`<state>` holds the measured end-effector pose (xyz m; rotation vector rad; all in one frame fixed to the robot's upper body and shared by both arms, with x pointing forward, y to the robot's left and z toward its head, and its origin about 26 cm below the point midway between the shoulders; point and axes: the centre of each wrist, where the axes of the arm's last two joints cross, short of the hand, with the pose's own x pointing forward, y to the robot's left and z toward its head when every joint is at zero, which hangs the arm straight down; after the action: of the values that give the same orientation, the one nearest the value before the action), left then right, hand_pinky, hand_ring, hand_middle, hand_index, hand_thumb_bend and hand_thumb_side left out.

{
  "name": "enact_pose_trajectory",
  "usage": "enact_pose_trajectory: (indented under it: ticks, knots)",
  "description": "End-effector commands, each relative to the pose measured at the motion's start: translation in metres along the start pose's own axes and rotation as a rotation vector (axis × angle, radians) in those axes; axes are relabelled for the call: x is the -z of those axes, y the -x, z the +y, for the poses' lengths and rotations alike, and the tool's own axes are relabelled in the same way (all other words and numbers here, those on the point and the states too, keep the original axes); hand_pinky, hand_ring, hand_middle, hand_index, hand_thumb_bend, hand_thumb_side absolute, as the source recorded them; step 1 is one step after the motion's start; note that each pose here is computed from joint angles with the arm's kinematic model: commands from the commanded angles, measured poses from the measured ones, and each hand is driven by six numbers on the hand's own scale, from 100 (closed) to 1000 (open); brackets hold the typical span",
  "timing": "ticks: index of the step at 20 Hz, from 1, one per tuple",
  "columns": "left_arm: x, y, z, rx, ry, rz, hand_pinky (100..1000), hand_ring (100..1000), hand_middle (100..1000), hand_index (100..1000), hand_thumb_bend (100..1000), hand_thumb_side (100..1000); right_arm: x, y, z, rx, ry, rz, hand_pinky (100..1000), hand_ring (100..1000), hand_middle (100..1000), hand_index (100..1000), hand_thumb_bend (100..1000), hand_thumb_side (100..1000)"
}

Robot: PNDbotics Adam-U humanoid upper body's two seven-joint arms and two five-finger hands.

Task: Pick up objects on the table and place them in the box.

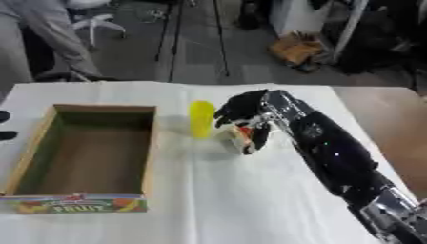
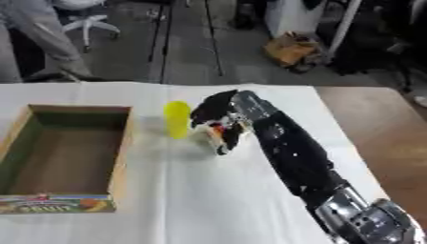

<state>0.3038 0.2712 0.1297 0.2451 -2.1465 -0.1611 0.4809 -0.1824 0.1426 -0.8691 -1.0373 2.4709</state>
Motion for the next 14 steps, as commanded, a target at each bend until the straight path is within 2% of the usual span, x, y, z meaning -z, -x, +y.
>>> enact_pose_trajectory:
  ticks: [1, 4, 14]
  knots:
    - [0.005, -0.009, 0.004, 0.012, 0.010, -0.040, 671, 781, 652, 832, 417, 1000, -0.010, 0.013, 0.001, -0.042, -0.142, -0.063, 1000, 1000, 988, 980, 557, 389]
    - [0.005, -0.009, 0.004, 0.010, 0.013, -0.042, 671, 781, 652, 832, 418, 1000, -0.008, 0.012, 0.009, -0.016, -0.176, -0.060, 1000, 1000, 988, 981, 557, 388]
    - [0.005, -0.009, 0.004, 0.007, 0.016, -0.046, 670, 781, 652, 832, 419, 1000, -0.008, 0.015, 0.018, 0.028, -0.197, -0.031, 1000, 1000, 974, 975, 544, 359]
